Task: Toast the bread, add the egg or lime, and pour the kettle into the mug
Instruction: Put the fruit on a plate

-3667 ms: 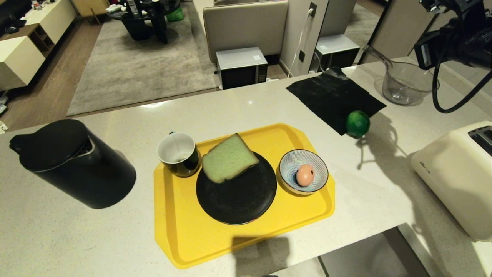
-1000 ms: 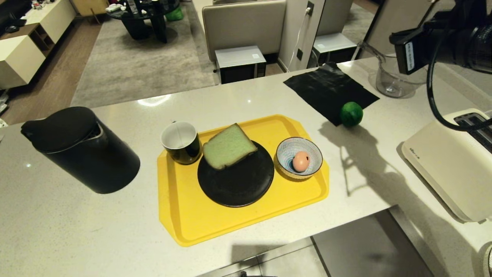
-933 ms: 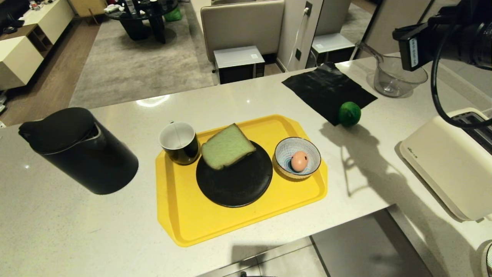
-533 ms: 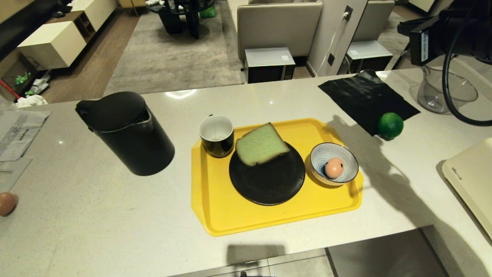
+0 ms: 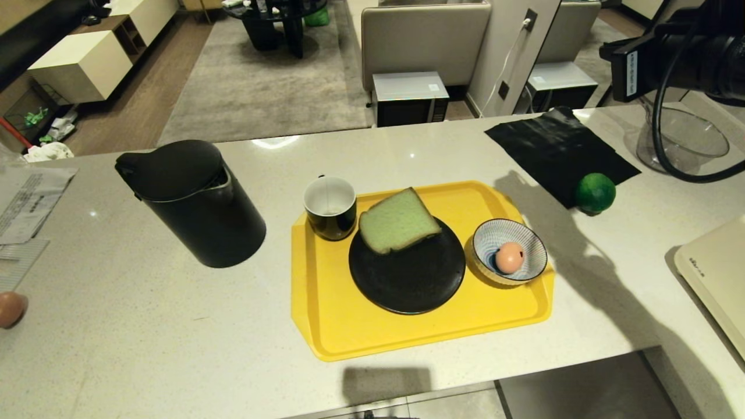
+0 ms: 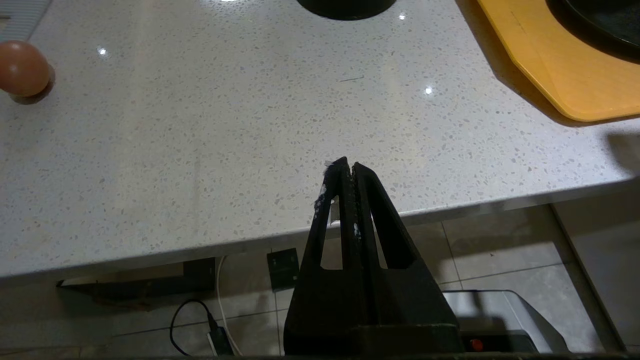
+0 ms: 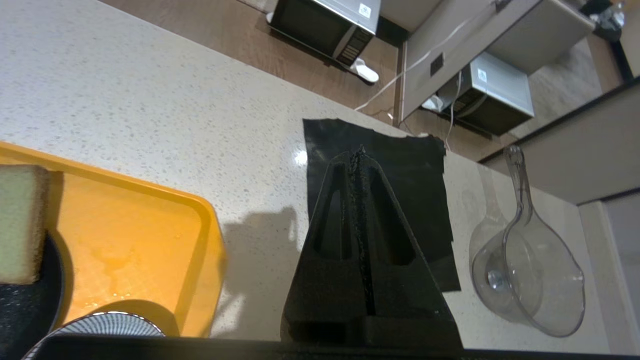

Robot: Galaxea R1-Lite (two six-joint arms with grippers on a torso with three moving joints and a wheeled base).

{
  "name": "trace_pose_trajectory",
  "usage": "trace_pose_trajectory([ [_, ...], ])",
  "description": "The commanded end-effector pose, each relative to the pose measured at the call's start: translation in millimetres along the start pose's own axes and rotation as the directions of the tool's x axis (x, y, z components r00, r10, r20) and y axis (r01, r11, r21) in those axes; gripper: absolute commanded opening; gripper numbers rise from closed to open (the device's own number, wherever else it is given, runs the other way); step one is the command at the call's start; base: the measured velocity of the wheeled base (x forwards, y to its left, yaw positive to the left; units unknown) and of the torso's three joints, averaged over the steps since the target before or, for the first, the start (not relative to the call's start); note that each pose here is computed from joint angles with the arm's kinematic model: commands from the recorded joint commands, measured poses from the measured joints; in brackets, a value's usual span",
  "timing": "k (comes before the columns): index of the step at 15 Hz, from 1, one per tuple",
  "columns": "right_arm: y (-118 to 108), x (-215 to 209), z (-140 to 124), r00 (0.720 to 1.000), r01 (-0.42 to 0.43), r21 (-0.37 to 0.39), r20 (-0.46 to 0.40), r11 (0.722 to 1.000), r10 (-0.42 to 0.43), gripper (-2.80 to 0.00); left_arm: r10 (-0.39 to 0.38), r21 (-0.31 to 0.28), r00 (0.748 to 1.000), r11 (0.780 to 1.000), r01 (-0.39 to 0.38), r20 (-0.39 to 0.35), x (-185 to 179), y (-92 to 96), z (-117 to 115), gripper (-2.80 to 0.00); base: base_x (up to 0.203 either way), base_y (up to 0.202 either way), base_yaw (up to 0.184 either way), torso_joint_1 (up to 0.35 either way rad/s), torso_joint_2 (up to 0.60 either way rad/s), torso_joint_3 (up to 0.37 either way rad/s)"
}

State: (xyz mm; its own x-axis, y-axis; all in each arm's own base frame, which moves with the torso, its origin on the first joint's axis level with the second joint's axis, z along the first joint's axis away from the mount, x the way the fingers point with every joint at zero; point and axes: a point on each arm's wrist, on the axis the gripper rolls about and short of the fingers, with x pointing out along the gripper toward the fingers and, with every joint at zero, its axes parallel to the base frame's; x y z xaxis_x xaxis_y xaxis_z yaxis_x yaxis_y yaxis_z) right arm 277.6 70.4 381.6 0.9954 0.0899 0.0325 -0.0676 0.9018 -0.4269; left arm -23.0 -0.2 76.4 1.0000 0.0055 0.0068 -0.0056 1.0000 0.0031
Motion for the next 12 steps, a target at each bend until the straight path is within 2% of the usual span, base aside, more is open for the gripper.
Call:
trace_pose_trajectory([
  [1,2.9,7.4,-5.0,1.000,-0.001,0.002,-0.020,1.000,0.001,-2.80,0.001,0.000,1.000,1.000,-0.001,0.001,0.0,0.0,0.0,-2.80,0.000,0.000,0.000,0.000,0.00,0.000],
  [3,3.6,9.5,-6.2,1.000,0.006,0.002,-0.029,1.000,-0.006,-2.80,0.001,0.000,1.000,1.000,-0.001,0.001,0.0,0.0,0.0,-2.80,0.045,0.000,-0.001,-0.006,0.00,0.006],
  [9,-2.7,12.9,-11.3,0.998,0.034,0.000,-0.050,0.999,-0.034,-2.80,0.001,0.000,1.000,1.000,-0.001,0.001,0.0,0.0,0.0,-2.80,0.171,0.000,0.000,0.006,0.00,0.002],
  [12,-14.8,13.8,-21.1,0.992,0.059,-0.011,-0.112,0.998,-0.060,-2.80,0.001,0.000,1.000,1.000,-0.001,0.001,0.0,0.0,0.0,-2.80,0.000,0.000,0.000,0.000,0.00,0.000],
])
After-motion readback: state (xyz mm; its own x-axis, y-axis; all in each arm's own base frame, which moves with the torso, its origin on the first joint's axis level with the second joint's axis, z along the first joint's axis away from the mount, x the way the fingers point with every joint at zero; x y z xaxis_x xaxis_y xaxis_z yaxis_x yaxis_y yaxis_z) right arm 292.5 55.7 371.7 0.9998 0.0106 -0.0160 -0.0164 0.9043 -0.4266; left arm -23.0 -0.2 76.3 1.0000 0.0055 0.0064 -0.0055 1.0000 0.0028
